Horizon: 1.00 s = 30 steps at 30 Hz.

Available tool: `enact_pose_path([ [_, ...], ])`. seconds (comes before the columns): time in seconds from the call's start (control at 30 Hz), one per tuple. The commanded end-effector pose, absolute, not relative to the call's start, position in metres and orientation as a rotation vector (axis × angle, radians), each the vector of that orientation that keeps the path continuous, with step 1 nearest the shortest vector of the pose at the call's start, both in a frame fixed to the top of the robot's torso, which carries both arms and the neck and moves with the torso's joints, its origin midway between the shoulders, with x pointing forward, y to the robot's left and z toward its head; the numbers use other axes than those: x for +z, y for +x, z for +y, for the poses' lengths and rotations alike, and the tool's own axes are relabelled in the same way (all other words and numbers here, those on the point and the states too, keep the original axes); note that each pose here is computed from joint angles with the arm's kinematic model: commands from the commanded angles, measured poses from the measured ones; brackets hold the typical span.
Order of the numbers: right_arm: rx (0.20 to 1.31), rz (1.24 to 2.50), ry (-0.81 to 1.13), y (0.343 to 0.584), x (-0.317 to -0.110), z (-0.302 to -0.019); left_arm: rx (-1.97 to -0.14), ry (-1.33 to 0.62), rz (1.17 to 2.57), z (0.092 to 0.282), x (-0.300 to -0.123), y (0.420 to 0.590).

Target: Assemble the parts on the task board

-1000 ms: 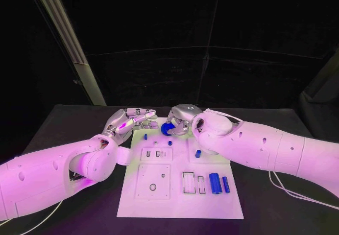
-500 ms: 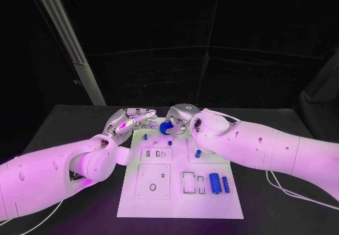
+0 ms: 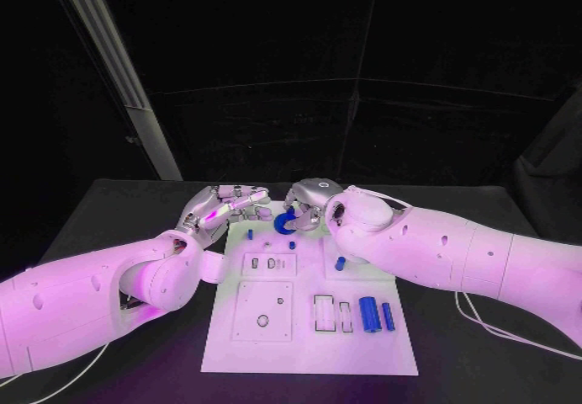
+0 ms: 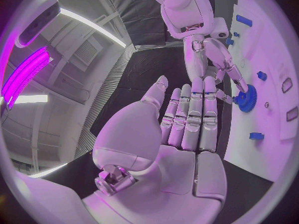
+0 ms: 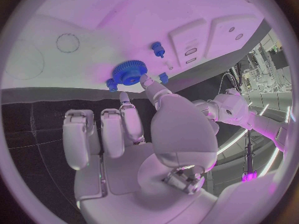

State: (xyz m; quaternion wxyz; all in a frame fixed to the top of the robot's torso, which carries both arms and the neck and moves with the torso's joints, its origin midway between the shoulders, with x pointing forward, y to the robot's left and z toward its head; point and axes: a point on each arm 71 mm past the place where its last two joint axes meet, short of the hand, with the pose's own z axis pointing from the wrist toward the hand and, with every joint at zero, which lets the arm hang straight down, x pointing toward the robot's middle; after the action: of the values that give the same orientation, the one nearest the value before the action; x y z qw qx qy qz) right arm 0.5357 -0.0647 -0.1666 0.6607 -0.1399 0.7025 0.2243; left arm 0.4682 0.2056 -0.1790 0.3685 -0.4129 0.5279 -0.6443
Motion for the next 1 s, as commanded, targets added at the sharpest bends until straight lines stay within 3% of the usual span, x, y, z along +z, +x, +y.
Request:
enact_pose_path([
  [0.03,0.499,1.608,-0.333,0.535,-0.167,-0.064,-1.67,-1.054,1.355,0.204,-0.178,0.468],
  [0.2,0.519,1.581,-0.311,0.535,-0.164,-0.069,-1.669,-1.054,1.355,0.204,-0.178,0.468],
  [0.4,0.645,1.49,-0.236,0.53,-0.156,-0.093,-1.667,-1.055,1.353,0.206,-0.178,0.468],
  [0.7,0.874,1.577,-0.036,0.52,-0.155,-0.178,-1.668,-1.055,1.355,0.21,-0.178,0.469],
  [0.8,0.877,1.606,0.017,0.52,-0.157,-0.21,-1.672,-1.056,1.358,0.21,-0.178,0.47],
  [1.0,0.837,1.622,0.068,0.524,-0.159,-0.247,-1.674,-1.056,1.362,0.209,-0.179,0.471],
])
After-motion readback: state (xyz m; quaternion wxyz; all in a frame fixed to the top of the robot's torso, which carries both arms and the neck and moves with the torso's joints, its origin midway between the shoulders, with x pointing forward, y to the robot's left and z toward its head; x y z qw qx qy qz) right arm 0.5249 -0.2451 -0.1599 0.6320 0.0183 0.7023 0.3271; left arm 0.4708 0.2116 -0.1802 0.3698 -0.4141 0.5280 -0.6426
